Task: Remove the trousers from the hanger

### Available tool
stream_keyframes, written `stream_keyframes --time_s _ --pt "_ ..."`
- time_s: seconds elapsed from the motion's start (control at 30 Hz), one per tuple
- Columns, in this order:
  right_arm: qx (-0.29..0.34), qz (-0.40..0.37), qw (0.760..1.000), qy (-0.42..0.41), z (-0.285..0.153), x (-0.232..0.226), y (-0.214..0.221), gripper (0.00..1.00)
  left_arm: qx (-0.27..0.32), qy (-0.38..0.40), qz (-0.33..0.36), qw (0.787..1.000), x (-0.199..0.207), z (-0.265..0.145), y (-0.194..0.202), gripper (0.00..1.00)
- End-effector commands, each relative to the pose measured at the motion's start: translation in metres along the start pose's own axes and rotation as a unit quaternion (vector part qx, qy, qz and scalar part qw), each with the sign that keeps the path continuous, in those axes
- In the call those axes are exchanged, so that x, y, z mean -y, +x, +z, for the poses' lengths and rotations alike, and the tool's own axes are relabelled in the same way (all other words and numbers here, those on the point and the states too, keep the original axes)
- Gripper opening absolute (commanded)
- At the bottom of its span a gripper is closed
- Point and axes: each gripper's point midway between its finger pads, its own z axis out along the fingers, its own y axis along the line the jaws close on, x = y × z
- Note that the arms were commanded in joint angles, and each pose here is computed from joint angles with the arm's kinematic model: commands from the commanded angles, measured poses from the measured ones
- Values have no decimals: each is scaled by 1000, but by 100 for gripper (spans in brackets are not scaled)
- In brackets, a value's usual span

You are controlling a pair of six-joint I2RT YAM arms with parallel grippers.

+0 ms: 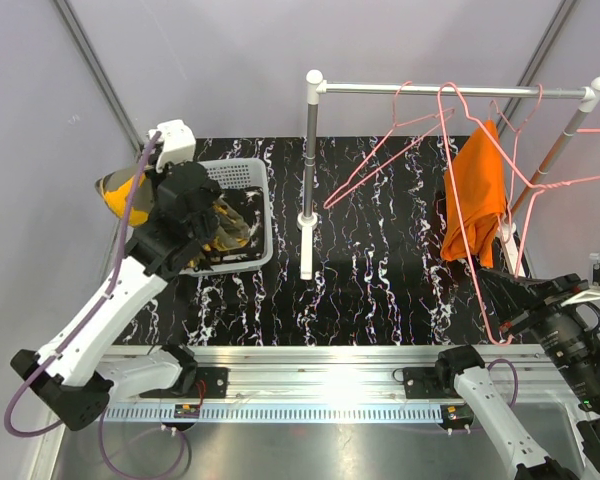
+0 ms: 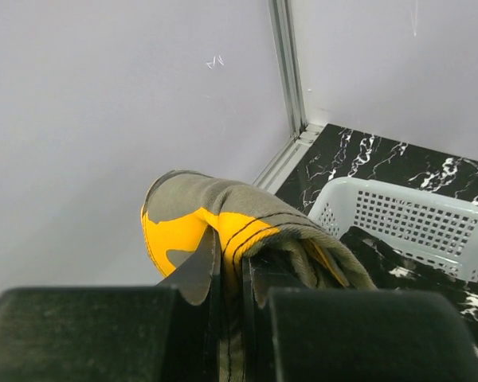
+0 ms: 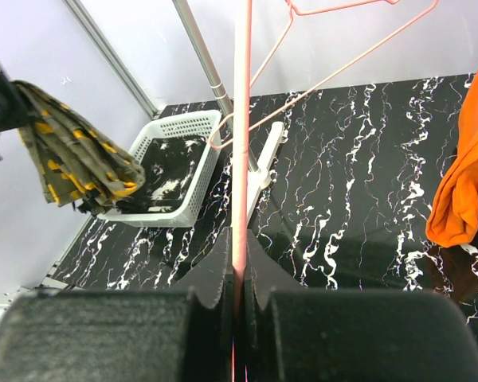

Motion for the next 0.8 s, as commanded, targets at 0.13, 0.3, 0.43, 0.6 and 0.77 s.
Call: stream_keyframes --time_s 0.13,0.3,0.43,0.6,0.77 --pt "18 -13 1000 -9 1 -3 -6 0 -9 -8 58 998 68 30 18 0" --pt "7 -15 1000 -6 7 1 1 0 -46 -13 121 992 110 57 54 0" --pt "4 -16 1000 -7 10 1 2 0 -75 5 152 986 145 79 84 0" --pt "3 -16 1000 -7 11 1 3 0 -88 31 184 978 182 100 101 0" --pt "2 -16 1000 -5 13 3 4 0 -121 54 207 969 201 113 117 4"
